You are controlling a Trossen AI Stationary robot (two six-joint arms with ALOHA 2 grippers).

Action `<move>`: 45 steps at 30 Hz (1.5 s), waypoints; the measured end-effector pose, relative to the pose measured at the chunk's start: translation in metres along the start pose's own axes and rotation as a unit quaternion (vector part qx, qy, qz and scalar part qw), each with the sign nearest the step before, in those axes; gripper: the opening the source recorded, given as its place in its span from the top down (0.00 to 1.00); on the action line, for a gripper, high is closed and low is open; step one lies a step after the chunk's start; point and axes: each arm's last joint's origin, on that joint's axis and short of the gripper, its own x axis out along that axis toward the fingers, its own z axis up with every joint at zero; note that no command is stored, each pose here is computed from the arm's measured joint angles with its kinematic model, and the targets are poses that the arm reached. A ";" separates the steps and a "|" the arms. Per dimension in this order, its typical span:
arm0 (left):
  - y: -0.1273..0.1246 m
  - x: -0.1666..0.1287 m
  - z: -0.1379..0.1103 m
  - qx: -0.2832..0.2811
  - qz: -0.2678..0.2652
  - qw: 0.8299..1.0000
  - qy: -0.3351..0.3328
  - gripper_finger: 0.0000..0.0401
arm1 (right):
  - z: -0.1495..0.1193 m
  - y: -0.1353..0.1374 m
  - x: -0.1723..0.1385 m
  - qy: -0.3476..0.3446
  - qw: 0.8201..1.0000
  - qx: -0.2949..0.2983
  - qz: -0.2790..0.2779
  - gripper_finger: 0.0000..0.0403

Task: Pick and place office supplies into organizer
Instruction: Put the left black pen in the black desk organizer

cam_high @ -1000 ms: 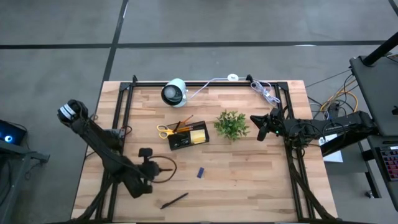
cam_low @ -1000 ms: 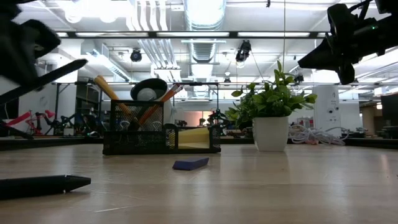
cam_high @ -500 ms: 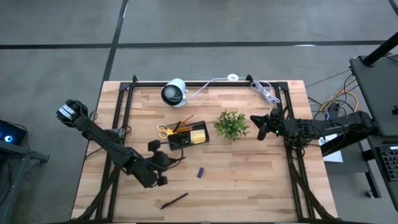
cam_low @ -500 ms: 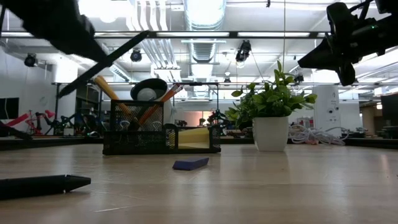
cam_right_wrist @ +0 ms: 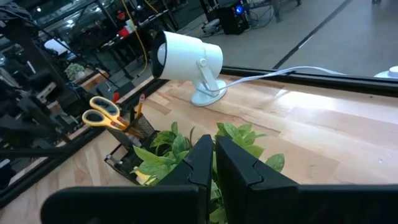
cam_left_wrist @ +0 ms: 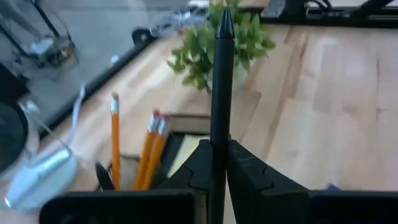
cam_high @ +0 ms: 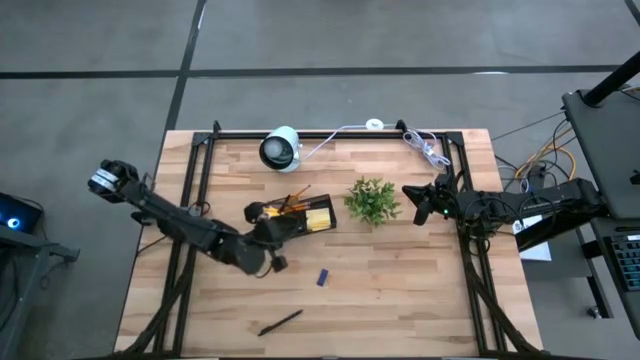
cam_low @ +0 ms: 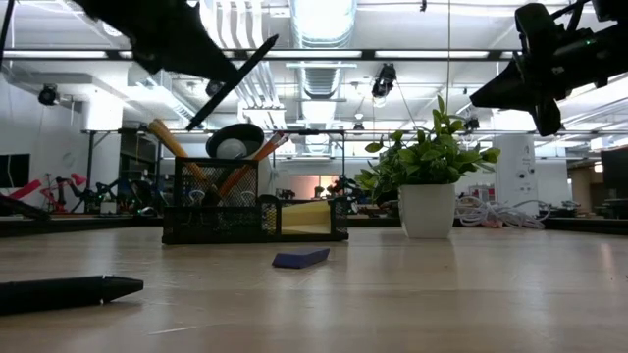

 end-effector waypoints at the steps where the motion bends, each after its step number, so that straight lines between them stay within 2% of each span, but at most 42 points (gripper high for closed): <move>1: 0.001 0.002 0.003 0.006 0.003 1.000 -0.006 0.97 | 0.000 0.000 0.000 0.000 1.000 0.000 0.000 0.97; 4: 0.008 0.006 0.015 0.007 0.011 0.999 -0.034 0.97 | 0.000 0.000 0.000 0.000 1.000 0.000 0.000 0.97; 12: 0.036 0.021 0.037 -0.051 0.056 0.994 -0.072 0.97 | 0.000 0.000 0.000 0.001 1.000 -0.001 -0.001 0.97; 22: 0.064 0.041 0.039 -0.096 0.088 0.989 -0.068 0.97 | 0.000 0.000 0.000 0.002 1.000 -0.002 -0.002 0.97; 26: 0.071 0.045 0.040 -0.135 0.101 0.983 -0.071 0.97 | 0.000 0.000 0.000 0.002 1.000 -0.004 -0.002 0.97; 29: 0.072 0.049 0.036 -0.130 0.109 0.983 -0.065 0.97 | 0.000 0.000 0.000 0.002 1.000 -0.006 -0.002 0.97; 34: 0.070 0.056 0.027 -0.091 0.116 0.988 -0.046 0.97 | 0.000 0.000 0.000 0.002 1.000 -0.006 -0.001 0.97; 45: 0.072 0.061 -0.005 -0.065 0.125 0.990 -0.015 0.97 | 0.000 0.000 0.000 0.002 1.000 -0.006 -0.001 0.97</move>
